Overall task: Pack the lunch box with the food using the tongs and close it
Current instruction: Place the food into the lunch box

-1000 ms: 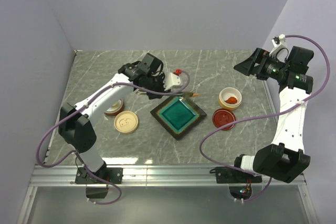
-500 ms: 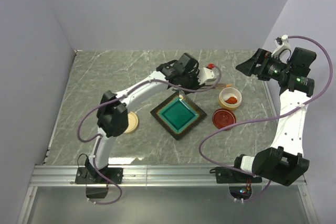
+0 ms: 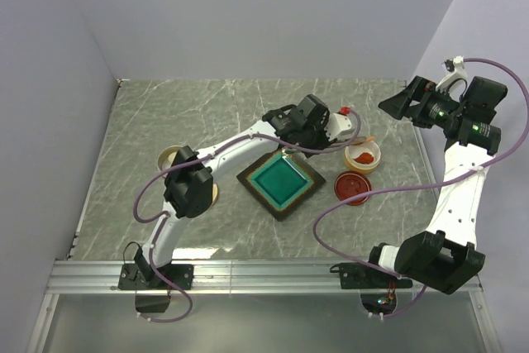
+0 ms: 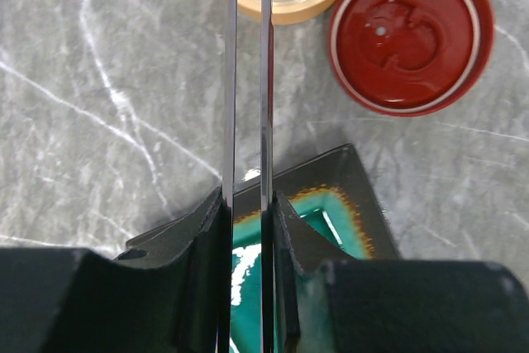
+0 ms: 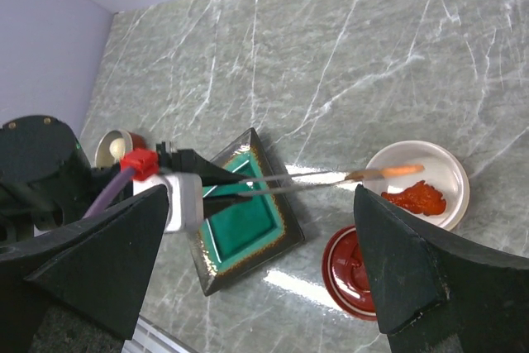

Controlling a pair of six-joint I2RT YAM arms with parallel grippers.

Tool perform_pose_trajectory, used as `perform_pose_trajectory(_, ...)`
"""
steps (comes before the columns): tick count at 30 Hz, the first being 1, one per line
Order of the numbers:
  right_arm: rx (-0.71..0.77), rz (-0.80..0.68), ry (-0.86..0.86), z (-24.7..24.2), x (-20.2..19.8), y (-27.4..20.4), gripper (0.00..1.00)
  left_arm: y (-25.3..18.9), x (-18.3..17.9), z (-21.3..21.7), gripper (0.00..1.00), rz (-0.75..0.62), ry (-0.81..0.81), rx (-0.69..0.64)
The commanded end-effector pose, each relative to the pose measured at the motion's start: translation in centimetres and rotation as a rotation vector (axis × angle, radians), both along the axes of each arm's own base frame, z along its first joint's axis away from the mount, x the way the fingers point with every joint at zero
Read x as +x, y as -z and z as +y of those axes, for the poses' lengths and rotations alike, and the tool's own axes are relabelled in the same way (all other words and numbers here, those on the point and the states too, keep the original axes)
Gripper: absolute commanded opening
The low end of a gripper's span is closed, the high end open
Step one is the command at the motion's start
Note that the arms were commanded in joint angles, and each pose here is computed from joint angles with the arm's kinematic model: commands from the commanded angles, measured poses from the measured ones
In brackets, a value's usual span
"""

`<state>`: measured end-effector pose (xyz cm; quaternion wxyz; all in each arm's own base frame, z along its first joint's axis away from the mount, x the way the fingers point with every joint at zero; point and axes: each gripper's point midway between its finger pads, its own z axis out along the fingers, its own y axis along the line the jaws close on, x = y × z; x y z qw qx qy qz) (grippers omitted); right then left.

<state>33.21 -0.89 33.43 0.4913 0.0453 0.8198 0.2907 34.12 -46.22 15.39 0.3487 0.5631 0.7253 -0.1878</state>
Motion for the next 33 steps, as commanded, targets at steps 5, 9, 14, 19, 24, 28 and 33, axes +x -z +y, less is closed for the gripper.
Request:
perform_pose_trajectory(5,-0.013,-0.059,0.0,-0.2,0.1,-1.5,1.0,-1.2,0.2,-2.1,0.17,-0.034,-0.015,-0.055)
perform_pose_trajectory(9,-0.006,-0.06,-0.005,-0.1,0.0,-1.5,1.0,-0.4,0.2,-2.5,0.18,-0.033,-0.014,-0.039)
perform_pose_trajectory(14,-0.003,-0.06,-0.006,-0.1,0.0,-1.4,1.0,0.4,0.3,-2.7,0.18,-0.034,-0.012,-0.028)
perform_pose_trajectory(19,0.006,-0.054,-0.006,0.0,-0.1,-1.0,1.0,1.1,0.5,-2.9,0.19,-0.033,-0.014,-0.019)
perform_pose_trajectory(24,0.007,-0.053,-0.009,0.1,-0.1,-1.0,1.0,1.1,0.5,-3.3,0.23,-0.038,-0.014,-0.017)
perform_pose_trajectory(28,0.007,-0.056,-0.013,0.1,0.0,-1.2,1.0,1.2,0.4,-3.4,0.27,-0.048,-0.014,-0.009)
perform_pose_trajectory(33,0.01,-0.055,-0.011,0.1,0.0,-1.1,1.0,1.4,0.3,-3.4,0.31,-0.047,-0.015,0.001)
